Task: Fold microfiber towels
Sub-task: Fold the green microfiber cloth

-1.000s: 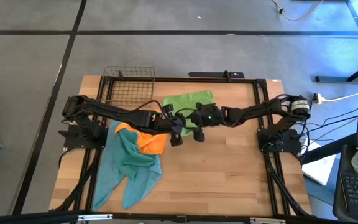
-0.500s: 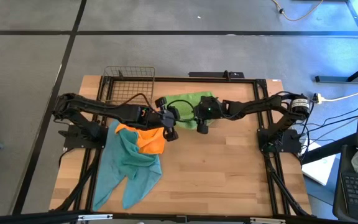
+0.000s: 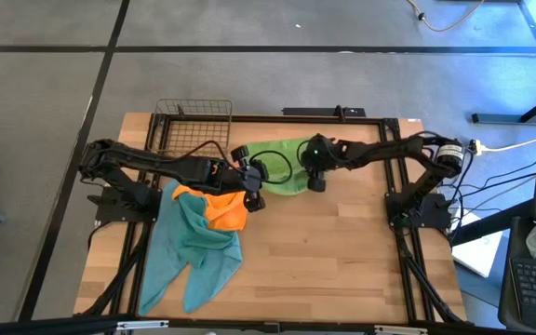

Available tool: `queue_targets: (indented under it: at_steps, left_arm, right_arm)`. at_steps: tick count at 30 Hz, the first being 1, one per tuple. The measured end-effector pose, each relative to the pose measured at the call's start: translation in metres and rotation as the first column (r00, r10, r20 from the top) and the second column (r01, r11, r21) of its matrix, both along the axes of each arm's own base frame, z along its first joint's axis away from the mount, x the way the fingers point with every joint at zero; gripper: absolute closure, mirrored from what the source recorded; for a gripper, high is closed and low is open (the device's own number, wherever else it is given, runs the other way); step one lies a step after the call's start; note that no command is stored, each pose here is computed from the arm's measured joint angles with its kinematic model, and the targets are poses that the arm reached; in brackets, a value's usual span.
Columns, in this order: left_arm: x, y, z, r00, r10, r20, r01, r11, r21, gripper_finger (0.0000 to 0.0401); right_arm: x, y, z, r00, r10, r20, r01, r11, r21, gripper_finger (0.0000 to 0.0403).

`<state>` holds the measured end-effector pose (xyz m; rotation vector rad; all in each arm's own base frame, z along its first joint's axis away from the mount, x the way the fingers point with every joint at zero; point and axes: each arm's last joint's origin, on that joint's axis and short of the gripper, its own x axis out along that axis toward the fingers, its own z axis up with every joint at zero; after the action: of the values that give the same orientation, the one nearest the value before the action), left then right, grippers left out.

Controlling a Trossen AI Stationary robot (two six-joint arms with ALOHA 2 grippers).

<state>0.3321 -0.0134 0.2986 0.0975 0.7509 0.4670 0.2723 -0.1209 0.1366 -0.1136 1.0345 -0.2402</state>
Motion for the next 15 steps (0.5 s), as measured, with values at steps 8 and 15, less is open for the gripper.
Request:
queue_targets:
  at_steps: [8,15]
  left_arm:
    - [-0.002,0.0,-0.002,1.0,0.001,-0.028,-0.001,1.0,0.002,0.0401]
    - [-0.005,0.0,-0.004,0.998,0.002,-0.069,-0.002,1.0,0.006,0.0401]
  right_arm:
    - [-0.01,-0.011,-0.002,0.997,-0.061,-0.042,0.063,0.998,0.026,0.0333]
    - [-0.015,-0.007,0.014,0.998,-0.047,-0.051,0.049,0.998,0.04,0.0392]
